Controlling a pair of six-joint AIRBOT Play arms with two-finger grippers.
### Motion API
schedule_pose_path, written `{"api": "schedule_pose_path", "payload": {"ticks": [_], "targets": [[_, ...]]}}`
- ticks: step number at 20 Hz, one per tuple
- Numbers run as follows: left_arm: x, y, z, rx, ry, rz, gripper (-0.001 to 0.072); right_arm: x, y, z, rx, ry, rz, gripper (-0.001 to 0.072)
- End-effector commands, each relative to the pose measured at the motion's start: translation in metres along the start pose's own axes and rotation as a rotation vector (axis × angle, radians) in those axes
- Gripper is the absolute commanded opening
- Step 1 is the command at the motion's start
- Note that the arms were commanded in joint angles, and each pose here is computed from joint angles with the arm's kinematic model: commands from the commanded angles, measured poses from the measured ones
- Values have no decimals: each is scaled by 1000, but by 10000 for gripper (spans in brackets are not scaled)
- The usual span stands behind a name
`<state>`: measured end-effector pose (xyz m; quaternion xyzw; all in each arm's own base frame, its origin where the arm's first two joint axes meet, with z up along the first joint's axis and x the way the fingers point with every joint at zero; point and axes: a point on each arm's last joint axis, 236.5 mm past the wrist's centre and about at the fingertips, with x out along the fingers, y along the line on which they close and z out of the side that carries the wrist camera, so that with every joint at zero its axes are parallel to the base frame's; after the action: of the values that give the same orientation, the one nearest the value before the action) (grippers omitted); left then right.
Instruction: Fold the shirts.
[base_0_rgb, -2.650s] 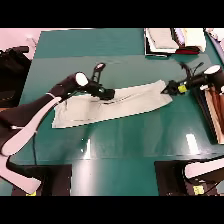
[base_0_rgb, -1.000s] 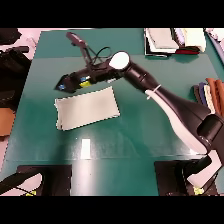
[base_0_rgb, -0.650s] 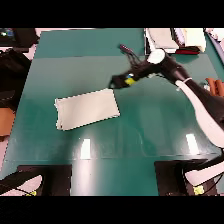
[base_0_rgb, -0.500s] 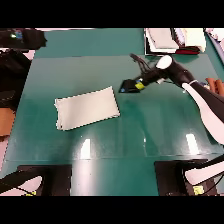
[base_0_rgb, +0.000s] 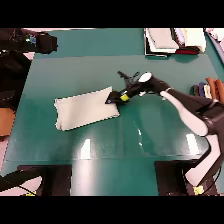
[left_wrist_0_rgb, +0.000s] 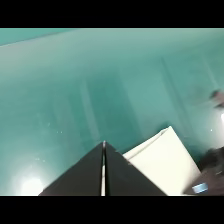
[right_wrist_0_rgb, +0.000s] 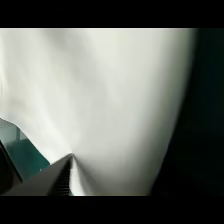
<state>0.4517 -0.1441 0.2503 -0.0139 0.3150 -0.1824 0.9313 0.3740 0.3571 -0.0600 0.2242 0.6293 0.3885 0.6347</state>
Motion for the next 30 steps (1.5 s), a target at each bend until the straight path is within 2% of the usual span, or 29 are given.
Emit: {"api": "schedule_pose_path", "payload": {"ticks": [1,2,3,7,9,12,16,21,26,30], "targets": [[0,-2,-4,-1,18,-6,24,55,24,3,-76,30,19,310],[0,-2,-6,-1,26,-7,24,62,29,9,-98,23,23,114],[0,-3,-8,-3,35,-10,24,64,34,17,-122,5,22,20],[0,-16,-8,-19,35,-55,23,-1,58,76,-227,-174,-9,19],[2,-34,-11,6,42,-85,23,-73,41,101,-263,-261,-129,19],[2,-77,-11,87,26,-157,23,-212,-15,111,-202,-382,-349,19],[1,-112,-8,123,-8,-216,23,-395,-96,68,-29,-534,-604,19],[-1,-120,-4,108,-25,-237,24,-567,-173,-11,259,-840,-724,19],[-1,-120,-4,97,-24,-240,24,-641,-206,-59,396,-1041,-735,19],[-1,-120,-4,80,-21,-240,24,-670,-184,-51,331,-1125,-751,19]]}}
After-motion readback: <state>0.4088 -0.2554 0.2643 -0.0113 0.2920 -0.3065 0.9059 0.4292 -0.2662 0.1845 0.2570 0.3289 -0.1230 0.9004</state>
